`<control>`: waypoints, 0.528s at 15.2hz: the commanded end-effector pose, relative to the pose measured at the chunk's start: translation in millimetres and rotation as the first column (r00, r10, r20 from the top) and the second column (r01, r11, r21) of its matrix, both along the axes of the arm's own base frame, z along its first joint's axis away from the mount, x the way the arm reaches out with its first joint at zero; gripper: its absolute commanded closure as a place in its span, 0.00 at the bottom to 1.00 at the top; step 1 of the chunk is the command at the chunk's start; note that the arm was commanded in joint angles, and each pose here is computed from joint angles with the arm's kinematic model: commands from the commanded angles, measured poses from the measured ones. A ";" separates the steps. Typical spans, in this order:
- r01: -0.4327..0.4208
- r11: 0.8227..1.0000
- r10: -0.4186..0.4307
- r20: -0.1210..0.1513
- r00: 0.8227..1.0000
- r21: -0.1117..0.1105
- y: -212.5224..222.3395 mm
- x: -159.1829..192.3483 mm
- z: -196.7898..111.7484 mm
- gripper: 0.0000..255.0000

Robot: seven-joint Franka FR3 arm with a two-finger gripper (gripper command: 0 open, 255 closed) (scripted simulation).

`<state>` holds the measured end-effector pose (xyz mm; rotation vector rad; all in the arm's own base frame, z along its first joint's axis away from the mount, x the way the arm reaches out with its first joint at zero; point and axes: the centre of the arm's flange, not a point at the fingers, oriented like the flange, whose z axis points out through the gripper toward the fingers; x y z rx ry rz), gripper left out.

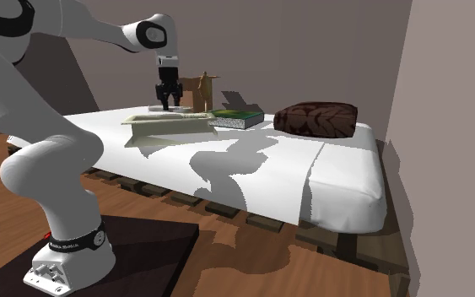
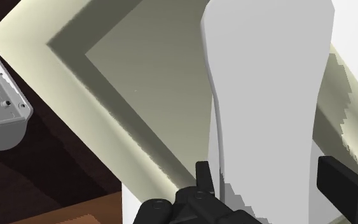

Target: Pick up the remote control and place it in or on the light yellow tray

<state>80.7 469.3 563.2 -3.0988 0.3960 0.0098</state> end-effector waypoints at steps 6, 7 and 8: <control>0.000 1.000 0.000 0.000 1.000 0.001 -1.1 -1.4 -14.8 1.00; 0.000 1.000 0.000 0.000 1.000 0.001 -1.1 -1.4 -14.8 1.00; 0.000 1.000 0.000 0.000 1.000 0.001 -1.1 -1.4 -14.8 1.00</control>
